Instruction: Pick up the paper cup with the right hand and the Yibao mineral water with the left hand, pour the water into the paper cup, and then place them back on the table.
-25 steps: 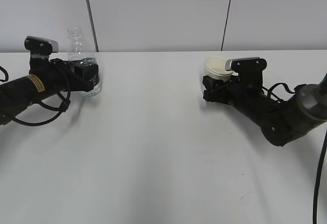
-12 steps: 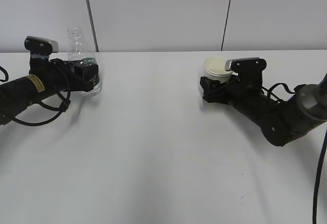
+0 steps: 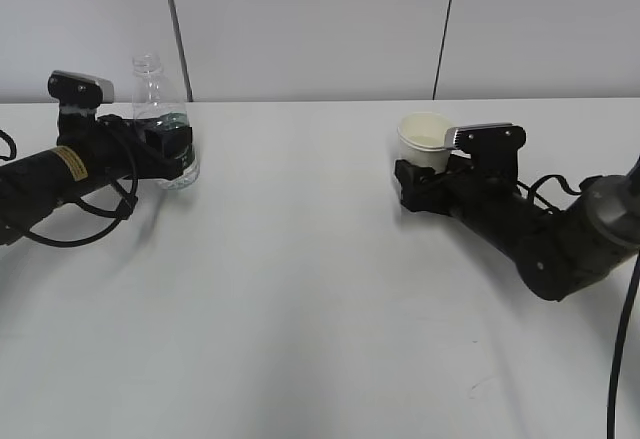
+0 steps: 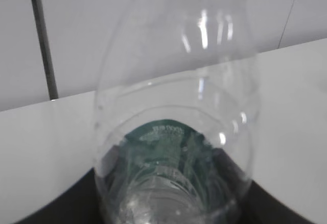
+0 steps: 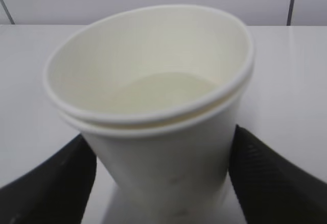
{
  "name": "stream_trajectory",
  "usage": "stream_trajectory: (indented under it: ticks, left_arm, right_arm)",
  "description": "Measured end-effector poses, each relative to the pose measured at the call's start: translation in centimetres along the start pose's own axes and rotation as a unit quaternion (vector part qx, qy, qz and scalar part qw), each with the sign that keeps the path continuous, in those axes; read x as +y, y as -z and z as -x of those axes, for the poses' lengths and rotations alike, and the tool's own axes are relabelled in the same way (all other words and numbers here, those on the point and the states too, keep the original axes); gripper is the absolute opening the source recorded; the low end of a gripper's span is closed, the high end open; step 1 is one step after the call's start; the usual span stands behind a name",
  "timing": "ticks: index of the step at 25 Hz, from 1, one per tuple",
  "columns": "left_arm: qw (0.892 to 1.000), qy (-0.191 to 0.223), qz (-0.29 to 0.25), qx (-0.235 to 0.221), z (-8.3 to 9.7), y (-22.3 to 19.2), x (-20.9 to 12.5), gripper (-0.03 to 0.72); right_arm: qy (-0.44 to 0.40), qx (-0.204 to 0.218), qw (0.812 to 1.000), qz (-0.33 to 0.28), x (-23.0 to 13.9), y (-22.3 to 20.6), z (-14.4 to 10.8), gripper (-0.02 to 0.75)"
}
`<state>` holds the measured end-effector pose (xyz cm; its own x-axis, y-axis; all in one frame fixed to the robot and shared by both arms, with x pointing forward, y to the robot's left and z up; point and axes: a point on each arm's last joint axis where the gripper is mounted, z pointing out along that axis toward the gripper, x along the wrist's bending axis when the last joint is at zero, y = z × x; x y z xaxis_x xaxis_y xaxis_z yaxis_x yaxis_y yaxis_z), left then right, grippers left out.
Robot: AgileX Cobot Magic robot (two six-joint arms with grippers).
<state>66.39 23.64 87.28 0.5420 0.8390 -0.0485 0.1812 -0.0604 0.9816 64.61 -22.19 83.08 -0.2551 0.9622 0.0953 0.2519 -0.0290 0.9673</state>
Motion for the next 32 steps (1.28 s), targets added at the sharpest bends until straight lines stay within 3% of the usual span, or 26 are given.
stream_trajectory:
  ticks: [8,29,32]
  left_arm:
    - [1.000,0.002,0.001,0.002,0.0,0.0,0.0,0.323]
    - [1.000,0.003,0.001,0.004,-0.1,0.0,0.0,0.323]
    - [1.000,0.003,0.002,0.003,-0.1,0.0,0.0,0.365]
  right_arm:
    - [-0.003,0.001,1.000,0.001,-0.4,1.3,-0.1,0.608]
    - [0.010,0.004,1.000,0.021,3.4,7.9,-1.2,0.595]
    - [0.014,0.004,0.999,0.030,4.2,8.7,-1.4,0.595]
